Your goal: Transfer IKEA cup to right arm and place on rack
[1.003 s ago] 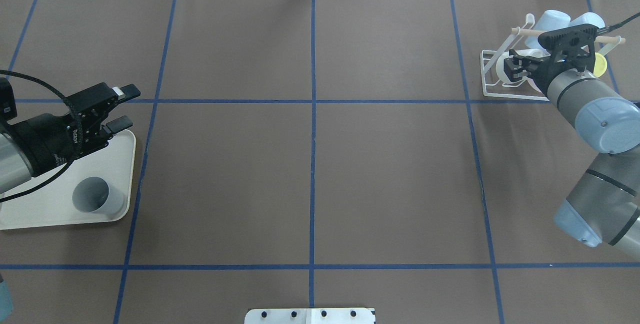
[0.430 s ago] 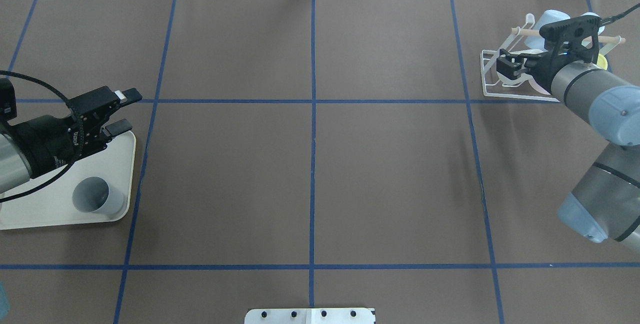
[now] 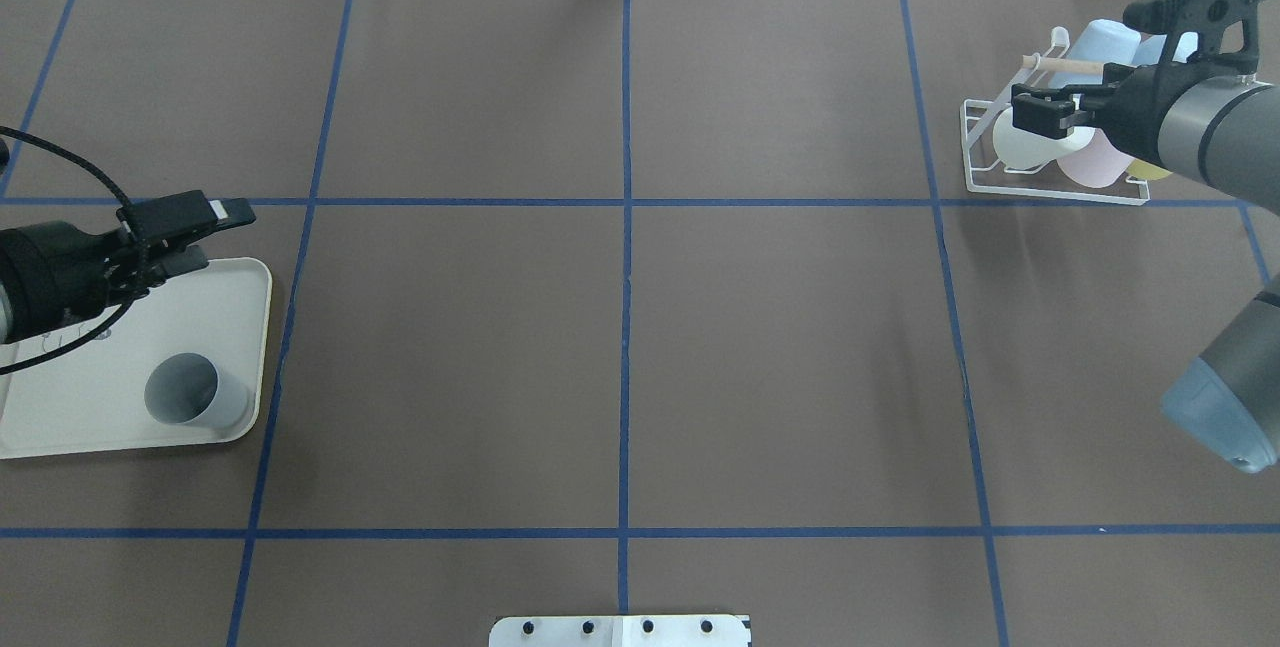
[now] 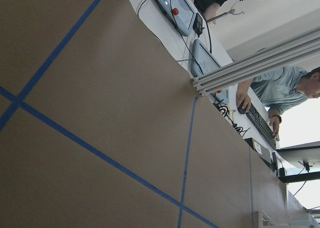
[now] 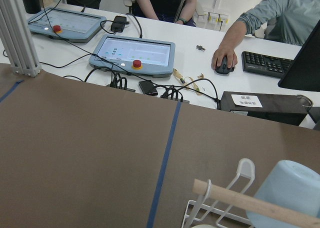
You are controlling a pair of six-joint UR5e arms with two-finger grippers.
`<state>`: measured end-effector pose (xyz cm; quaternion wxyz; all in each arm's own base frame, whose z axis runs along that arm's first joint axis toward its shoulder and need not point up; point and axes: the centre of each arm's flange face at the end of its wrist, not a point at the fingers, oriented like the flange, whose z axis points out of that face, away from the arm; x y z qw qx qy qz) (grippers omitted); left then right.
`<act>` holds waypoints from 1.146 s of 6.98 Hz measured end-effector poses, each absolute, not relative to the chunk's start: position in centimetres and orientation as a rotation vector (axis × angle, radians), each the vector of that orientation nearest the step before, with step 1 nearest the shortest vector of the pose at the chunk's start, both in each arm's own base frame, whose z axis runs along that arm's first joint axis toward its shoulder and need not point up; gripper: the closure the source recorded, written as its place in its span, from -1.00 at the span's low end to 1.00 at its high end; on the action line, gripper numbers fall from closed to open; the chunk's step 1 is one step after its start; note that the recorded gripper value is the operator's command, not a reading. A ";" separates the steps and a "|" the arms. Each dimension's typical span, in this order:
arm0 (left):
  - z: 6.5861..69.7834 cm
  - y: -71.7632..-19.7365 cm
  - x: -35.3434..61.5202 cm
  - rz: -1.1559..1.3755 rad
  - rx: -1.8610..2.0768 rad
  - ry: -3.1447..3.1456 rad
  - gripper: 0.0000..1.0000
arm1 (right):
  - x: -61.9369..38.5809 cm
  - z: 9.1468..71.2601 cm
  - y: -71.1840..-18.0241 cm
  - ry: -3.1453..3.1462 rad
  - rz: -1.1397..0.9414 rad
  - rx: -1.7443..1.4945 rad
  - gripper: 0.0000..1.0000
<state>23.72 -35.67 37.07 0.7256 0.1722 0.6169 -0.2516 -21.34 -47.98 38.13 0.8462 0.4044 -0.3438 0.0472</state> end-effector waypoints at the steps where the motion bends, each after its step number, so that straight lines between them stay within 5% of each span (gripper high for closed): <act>1: 39.2 -35.4 21.5 -0.461 0.379 1.293 -1.00 | -20.8 37.3 -47.6 -0.782 0.078 0.811 -0.99; 8: 49.3 -33.0 21.9 -0.031 0.197 0.944 -1.00 | -21.3 35.4 -46.8 -0.982 0.096 0.657 -0.99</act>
